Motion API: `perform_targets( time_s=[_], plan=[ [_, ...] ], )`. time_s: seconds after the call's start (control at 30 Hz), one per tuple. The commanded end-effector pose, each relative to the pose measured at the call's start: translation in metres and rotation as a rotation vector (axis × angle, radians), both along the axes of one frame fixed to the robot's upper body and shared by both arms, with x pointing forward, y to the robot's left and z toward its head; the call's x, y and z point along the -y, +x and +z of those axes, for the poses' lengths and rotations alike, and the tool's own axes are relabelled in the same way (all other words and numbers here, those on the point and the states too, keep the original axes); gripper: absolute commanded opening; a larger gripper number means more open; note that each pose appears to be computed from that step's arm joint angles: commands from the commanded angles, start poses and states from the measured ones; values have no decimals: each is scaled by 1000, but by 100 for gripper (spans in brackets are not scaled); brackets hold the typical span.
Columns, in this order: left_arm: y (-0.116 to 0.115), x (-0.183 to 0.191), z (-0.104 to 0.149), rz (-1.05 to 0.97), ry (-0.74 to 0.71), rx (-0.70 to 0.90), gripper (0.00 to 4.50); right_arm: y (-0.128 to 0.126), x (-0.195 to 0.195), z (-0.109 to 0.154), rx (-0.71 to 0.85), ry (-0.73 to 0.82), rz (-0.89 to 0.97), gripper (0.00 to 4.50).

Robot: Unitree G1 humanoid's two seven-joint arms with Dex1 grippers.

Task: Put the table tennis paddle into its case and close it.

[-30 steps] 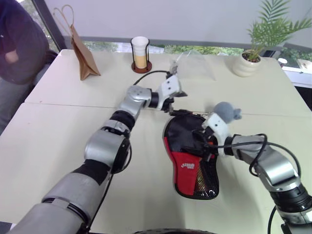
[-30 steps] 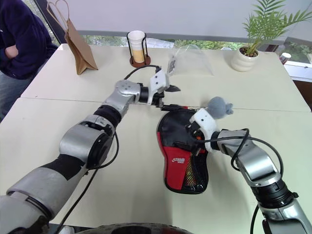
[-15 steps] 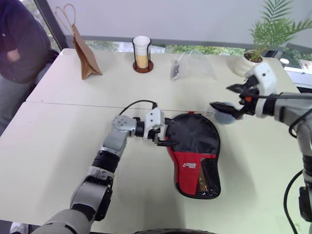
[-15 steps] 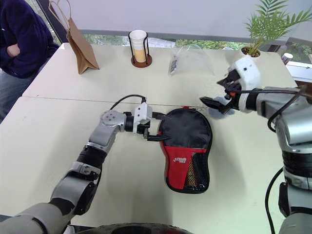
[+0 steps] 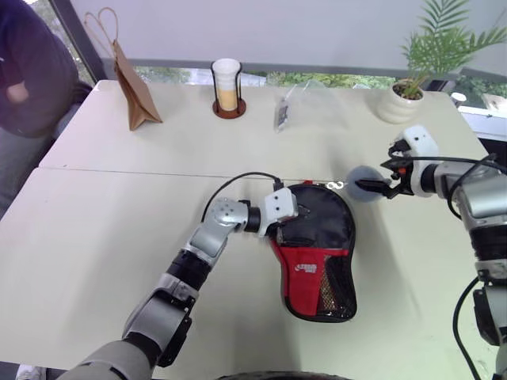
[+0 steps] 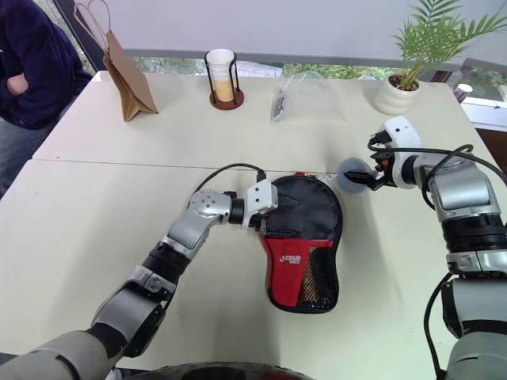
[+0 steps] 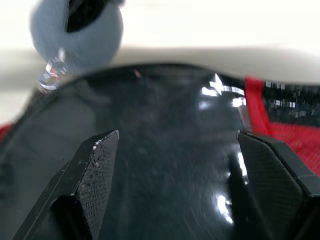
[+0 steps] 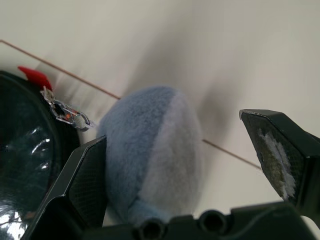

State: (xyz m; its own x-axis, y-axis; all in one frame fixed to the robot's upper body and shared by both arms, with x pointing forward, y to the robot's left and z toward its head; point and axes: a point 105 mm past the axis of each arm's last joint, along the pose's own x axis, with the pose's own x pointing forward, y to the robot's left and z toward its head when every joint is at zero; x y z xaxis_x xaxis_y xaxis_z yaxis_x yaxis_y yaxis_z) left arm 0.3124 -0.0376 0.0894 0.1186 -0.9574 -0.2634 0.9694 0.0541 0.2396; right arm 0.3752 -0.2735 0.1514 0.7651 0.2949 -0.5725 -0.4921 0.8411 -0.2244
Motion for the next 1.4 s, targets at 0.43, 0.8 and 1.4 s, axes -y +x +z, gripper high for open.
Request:
perform_targets(
  time_s=[0.43, 0.8, 1.4],
  plan=[
    [2, 3, -27, 25, 83, -17, 401, -4, 1, 3, -12, 93, -37, 72],
    [1, 1, -49, 46, 145, -75, 401, -41, 15, 9, -11, 82, -135, 1],
    [3, -1, -56, 64, 167, -95, 401, -141, 21, -5, -124, -46, -157, 1]
  ],
)
